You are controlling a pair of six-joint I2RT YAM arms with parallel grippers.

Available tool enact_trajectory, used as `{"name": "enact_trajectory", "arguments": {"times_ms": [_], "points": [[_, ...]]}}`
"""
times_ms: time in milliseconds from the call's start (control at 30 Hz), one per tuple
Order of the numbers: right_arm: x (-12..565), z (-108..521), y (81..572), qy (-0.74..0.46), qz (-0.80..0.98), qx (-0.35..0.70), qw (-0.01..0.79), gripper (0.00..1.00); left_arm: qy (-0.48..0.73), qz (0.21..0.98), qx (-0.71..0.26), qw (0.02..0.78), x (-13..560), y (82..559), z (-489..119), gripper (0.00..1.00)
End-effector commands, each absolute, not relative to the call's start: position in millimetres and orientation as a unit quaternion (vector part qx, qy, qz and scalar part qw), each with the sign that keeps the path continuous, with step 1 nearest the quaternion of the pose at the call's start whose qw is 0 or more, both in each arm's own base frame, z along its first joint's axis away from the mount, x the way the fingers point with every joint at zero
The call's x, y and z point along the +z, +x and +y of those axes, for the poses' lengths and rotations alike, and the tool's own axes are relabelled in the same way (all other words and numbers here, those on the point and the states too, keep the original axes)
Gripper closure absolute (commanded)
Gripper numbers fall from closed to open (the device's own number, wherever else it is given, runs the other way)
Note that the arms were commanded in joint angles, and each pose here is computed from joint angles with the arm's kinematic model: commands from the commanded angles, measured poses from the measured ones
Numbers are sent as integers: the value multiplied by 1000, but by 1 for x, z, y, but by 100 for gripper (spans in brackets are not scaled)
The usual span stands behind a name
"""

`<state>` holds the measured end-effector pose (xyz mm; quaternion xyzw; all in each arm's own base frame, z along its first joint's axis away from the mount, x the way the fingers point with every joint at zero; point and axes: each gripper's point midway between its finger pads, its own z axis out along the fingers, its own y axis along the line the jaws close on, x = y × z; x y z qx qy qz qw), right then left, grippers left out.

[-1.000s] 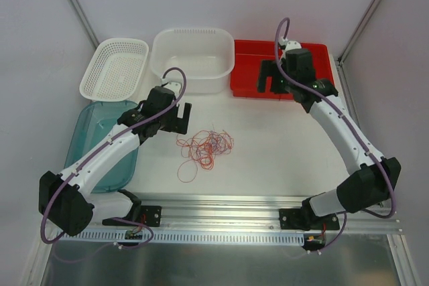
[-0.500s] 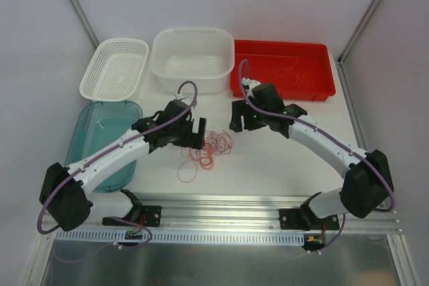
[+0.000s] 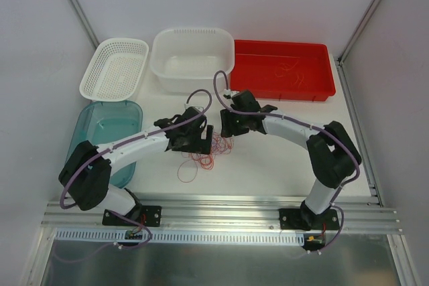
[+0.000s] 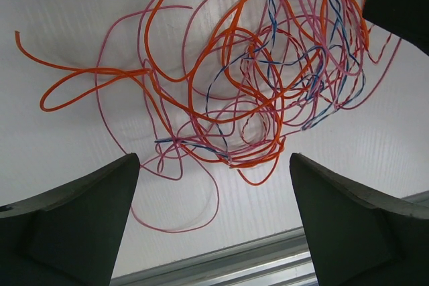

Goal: Untangle the cables

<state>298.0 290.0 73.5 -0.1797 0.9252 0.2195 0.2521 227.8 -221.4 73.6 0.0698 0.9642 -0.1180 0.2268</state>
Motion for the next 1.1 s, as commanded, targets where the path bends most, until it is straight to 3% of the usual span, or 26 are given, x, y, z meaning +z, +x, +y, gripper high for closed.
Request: {"name": "enact_trajectory", "arguments": {"times_ms": [0, 167, 300, 533, 567, 633, 667, 733, 1067], "points": [[84, 310, 317, -193, 912, 231, 280, 51, 51, 967, -108, 226, 62, 231, -224, 5], [82, 308, 317, -197, 911, 225, 284, 74, 42, 974, -79, 208, 40, 225, -214, 11], [97, 302, 313, -203, 904, 225, 300, 85, 36, 978, -59, 195, 25, 221, -206, 19], [127, 290, 307, -204, 898, 220, 320, 94, 25, 983, -43, 179, 9, 215, -200, 47], [131, 290, 306, -203, 897, 221, 323, 95, 24, 983, -39, 179, 8, 215, -199, 61], [144, 283, 302, -200, 896, 217, 331, 97, 24, 983, -32, 179, 5, 214, -195, 77], [149, 280, 302, -198, 896, 214, 335, 98, 25, 983, -30, 179, 4, 214, -194, 90], [164, 272, 296, -208, 890, 210, 346, 99, 24, 983, -25, 178, 3, 213, -191, 99], [252, 190, 280, -151, 878, 198, 409, 99, -3, 986, -22, 166, -2, 212, -174, 100]]}}
